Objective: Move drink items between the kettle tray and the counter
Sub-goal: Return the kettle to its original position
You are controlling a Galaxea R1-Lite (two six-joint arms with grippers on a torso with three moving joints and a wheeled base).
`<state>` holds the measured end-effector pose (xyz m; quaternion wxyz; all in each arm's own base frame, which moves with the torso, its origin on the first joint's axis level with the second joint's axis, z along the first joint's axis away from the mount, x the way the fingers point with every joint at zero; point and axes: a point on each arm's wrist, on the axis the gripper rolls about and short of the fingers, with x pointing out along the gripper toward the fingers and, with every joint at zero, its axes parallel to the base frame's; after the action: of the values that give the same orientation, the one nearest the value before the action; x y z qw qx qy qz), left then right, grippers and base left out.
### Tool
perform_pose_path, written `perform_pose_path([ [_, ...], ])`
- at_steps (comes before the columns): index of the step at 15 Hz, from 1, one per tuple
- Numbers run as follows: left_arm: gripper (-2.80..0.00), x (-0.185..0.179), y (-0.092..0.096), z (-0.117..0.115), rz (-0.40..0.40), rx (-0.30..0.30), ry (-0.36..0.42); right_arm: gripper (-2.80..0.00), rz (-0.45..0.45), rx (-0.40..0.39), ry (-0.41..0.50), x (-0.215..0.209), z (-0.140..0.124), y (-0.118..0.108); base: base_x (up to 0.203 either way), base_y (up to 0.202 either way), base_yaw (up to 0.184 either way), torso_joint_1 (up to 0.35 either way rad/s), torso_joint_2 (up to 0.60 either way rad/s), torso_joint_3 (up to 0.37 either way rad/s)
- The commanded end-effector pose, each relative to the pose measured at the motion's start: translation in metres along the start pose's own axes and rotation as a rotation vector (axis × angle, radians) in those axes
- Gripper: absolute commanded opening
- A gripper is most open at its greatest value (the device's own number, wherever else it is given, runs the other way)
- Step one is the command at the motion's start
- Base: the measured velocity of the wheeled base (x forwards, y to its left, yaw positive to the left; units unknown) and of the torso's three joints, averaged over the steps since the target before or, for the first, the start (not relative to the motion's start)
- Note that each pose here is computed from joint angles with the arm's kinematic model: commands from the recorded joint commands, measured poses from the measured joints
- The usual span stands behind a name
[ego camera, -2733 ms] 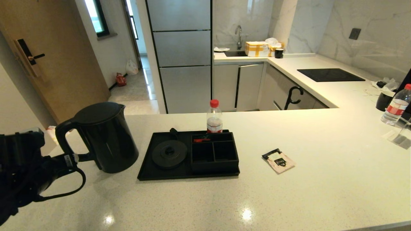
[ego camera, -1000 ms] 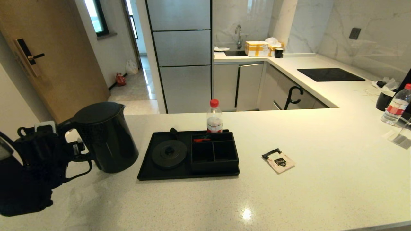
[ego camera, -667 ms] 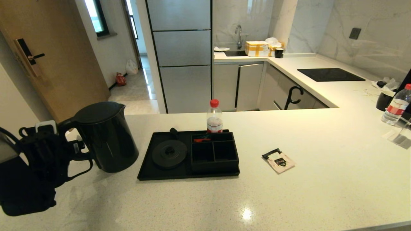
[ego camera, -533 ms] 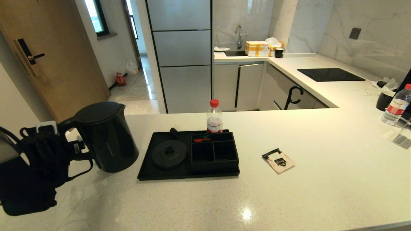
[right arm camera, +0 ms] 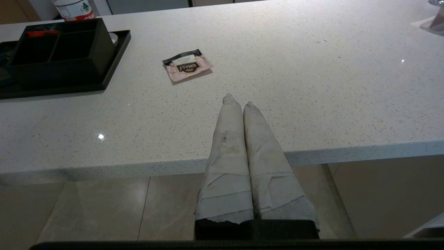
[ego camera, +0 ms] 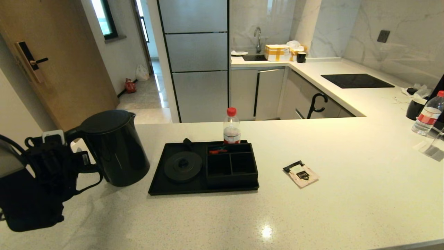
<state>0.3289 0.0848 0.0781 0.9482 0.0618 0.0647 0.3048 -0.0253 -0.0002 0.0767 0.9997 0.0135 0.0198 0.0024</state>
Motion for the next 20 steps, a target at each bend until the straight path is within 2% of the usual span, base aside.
perform_pose_path([
  [1, -2.80, -0.001, 0.000, 0.003, 0.003, -0.005, -0.014, -2.80, 0.001, 0.000, 0.002, 0.000, 0.000, 0.000, 0.000, 0.000, 0.000, 0.000, 0.00, 0.000],
  [5, -2.80, -0.001, 0.000, 0.003, 0.003, -0.005, -0.014, -2.80, 0.001, 0.000, 0.002, 0.000, 0.000, 0.000, 0.000, 0.000, 0.000, 0.000, 0.00, 0.000],
  [8, -2.80, -0.006, -0.009, 0.017, -0.029, -0.019, -0.054, -2.80, 0.001, -0.001, 0.002, 0.000, 0.000, 0.000, 0.000, 0.000, 0.000, 0.000, 0.00, 0.000],
  [10, -2.80, -0.009, -0.011, 0.033, -0.040, -0.040, -0.097, -2.80, 0.001, 0.000, 0.002, 0.000, 0.000, 0.000, 0.000, 0.000, 0.000, 0.000, 0.00, 0.000],
  [13, -2.80, -0.015, -0.014, 0.056, -0.059, -0.066, -0.115, -2.80, 0.001, 0.000, 0.002, 0.000, 0.000, 0.000, 0.000, 0.000, 0.000, 0.000, 0.00, 0.000],
  [16, -2.80, -0.018, -0.017, 0.065, -0.073, -0.088, -0.114, -2.80, 0.001, 0.000, 0.002, 0.000, 0.000, 0.000, 0.000, 0.000, 0.000, 0.000, 0.00, 0.000],
  [18, -2.80, -0.025, -0.019, 0.095, -0.101, -0.126, -0.115, -2.80, 0.001, 0.000, 0.002, 0.000, 0.000, 0.000, 0.000, 0.000, 0.000, 0.000, 0.00, 0.000],
  [20, -2.80, -0.032, -0.023, 0.108, -0.129, -0.165, -0.104, -2.80, 0.001, 0.000, 0.002, 0.000, 0.000, 0.000, 0.000, 0.000, 0.000, 0.000, 0.00, 0.000],
])
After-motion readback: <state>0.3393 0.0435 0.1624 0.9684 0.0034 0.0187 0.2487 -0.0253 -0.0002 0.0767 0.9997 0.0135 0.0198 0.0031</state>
